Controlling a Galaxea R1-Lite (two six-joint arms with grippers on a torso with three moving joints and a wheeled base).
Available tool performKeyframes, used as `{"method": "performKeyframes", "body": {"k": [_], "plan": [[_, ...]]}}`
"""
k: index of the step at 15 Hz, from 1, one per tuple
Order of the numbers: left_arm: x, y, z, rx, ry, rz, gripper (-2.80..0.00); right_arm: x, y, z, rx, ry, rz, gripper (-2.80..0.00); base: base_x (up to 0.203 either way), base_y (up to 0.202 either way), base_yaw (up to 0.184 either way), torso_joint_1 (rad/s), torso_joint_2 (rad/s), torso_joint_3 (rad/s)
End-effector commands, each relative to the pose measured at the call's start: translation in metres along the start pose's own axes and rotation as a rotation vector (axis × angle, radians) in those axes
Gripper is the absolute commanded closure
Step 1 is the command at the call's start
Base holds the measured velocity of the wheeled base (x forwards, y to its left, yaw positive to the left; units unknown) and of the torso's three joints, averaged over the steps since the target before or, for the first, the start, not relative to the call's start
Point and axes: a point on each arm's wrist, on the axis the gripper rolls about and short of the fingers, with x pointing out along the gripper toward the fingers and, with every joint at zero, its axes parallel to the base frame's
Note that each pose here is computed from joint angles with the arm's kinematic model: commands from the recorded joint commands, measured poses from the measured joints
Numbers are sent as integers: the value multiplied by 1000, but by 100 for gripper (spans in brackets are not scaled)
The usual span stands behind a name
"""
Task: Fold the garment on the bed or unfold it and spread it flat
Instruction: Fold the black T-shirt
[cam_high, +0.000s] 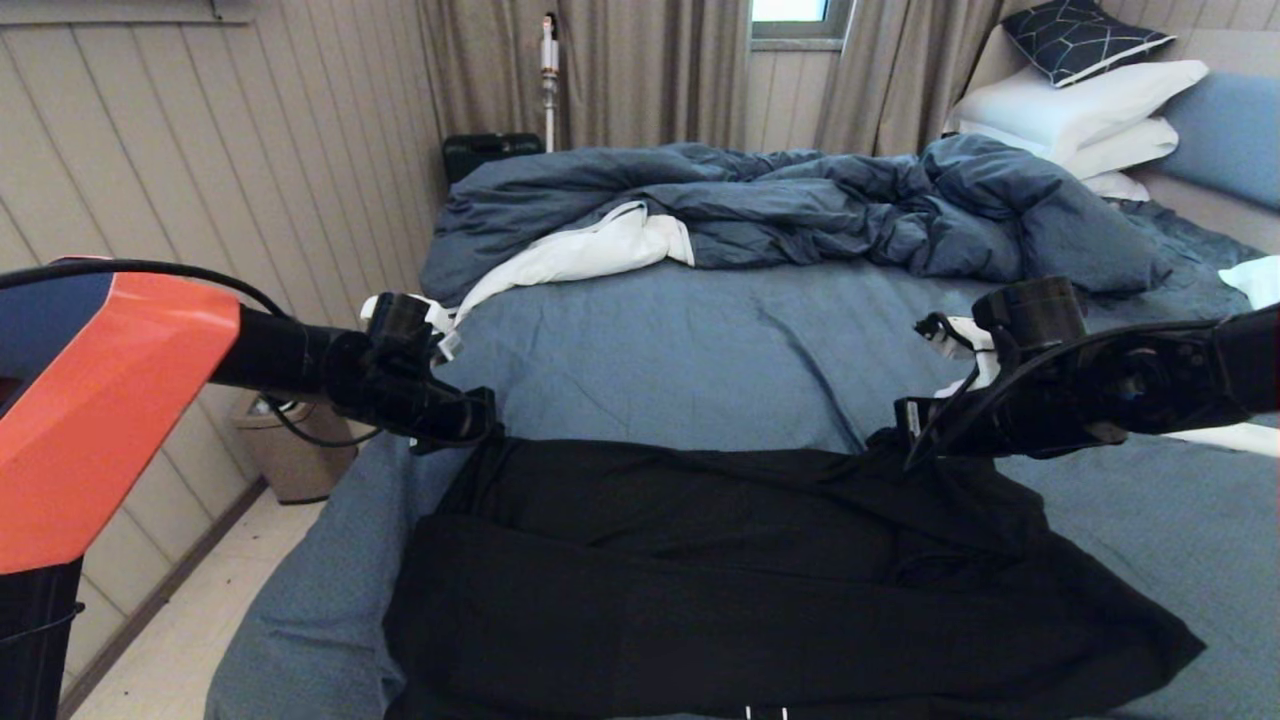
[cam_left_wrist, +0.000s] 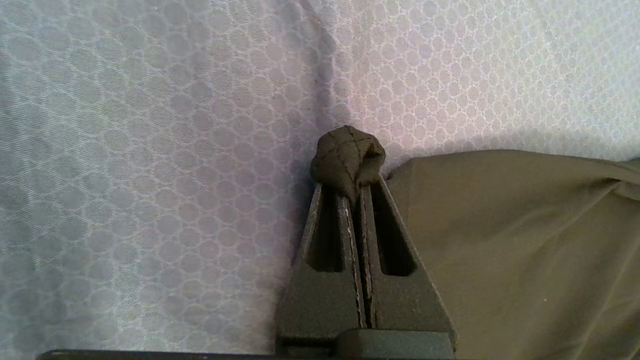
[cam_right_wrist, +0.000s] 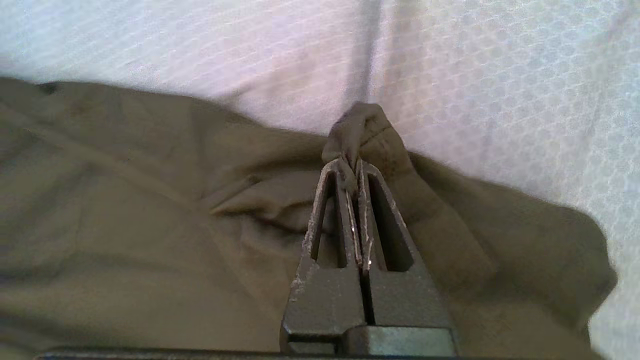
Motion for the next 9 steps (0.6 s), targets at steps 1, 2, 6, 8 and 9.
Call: {"method": "performKeyframes", "body": {"k": [1, 2, 6, 8, 9], "plan": [[2, 0, -1, -4, 7, 0, 0, -24, 9, 3, -16, -48, 18, 0, 0, 0, 0, 0, 0, 0], [2, 0, -1, -4, 8, -2, 0, -42, 16, 2, -30, -77, 32, 0, 0, 0, 0, 0, 0, 0], [2, 1, -2, -4, 9, -1, 0, -96, 29, -36, -64, -93, 60, 0, 0, 0, 0, 0, 0, 0], [3, -1, -3, -2, 14, -2, 0, -106, 27, -58, -66, -59, 52, 0, 0, 0, 0, 0, 0, 0], [3, -1, -4, -1, 16, -3, 0, -109, 26, -69, -66, -39, 46, 0, 0, 0, 0, 0, 0, 0]]}}
